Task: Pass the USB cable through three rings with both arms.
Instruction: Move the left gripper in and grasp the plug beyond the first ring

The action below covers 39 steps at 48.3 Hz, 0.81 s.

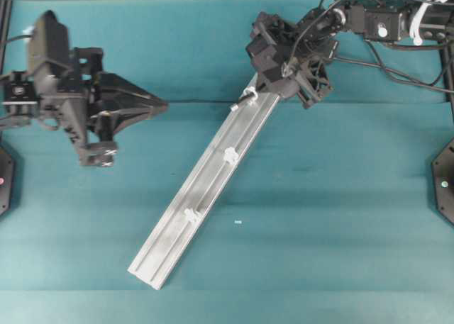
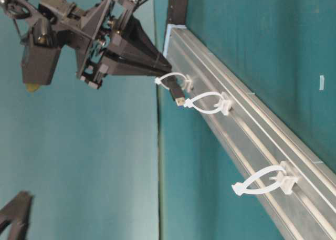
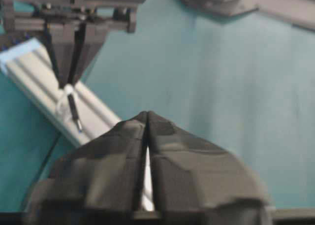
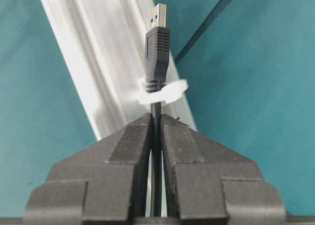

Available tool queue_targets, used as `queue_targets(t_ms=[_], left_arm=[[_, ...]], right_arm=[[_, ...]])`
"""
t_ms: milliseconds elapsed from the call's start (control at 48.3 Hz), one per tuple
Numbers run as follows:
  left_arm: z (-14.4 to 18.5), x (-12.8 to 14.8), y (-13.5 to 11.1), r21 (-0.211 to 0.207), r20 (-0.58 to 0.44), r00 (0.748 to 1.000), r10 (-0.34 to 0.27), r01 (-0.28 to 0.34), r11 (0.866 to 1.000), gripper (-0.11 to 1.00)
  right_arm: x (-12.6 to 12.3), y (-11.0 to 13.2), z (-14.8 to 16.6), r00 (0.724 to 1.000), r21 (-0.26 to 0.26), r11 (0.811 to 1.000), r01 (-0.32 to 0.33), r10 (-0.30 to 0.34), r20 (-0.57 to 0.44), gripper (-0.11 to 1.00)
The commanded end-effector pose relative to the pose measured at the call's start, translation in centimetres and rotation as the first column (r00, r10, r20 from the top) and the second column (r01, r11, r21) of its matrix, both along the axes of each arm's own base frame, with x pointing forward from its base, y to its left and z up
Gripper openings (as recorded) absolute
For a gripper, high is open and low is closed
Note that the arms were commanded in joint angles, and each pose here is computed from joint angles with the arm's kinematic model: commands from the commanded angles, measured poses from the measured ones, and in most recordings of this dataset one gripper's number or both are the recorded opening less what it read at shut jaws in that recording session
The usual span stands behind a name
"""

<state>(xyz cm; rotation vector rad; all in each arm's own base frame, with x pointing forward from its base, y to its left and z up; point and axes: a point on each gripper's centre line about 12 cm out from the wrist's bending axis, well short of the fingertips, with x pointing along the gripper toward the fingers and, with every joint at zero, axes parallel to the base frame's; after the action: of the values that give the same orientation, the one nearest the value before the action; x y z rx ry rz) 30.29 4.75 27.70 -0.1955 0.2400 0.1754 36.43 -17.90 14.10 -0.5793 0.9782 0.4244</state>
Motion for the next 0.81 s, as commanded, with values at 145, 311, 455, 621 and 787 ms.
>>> queue_targets(t_ms=[145,311,455,621,787], left_arm=[[-1.2,2.2,1.1,-0.017,-0.042,0.999,0.024,-0.024,1.0,0.55],[-3.2,4.0,2.4,-0.079,-0.097,0.993,0.065,-0.073,0.994,0.94],[-4.7,5.2,3.9,-0.105,-0.133,0.986,0.103,-0.118,0.987,0.91],[-5.9,7.2,4.9,-0.119,-0.165,0.979,0.119,-0.139,0.983,0.9],[-8.1,9.3,5.5,-0.137,-0.209,0.97,0.122,-0.153,0.979,0.9]], right_arm=[[1.1,0.5,0.3,0.998,-0.008,0.998,-0.055,0.055,0.011,0.1],[0.8,0.7,0.1,0.998,0.003,0.998,-0.068,0.068,-0.002,0.1],[0.8,0.8,0.2,0.998,0.004,0.998,-0.068,0.068,-0.001,0.1],[0.8,0.8,0.1,0.998,0.006,0.998,-0.067,0.067,-0.002,0.1],[0.8,0.8,0.2,0.998,0.004,0.998,-0.067,0.067,-0.001,0.1]])
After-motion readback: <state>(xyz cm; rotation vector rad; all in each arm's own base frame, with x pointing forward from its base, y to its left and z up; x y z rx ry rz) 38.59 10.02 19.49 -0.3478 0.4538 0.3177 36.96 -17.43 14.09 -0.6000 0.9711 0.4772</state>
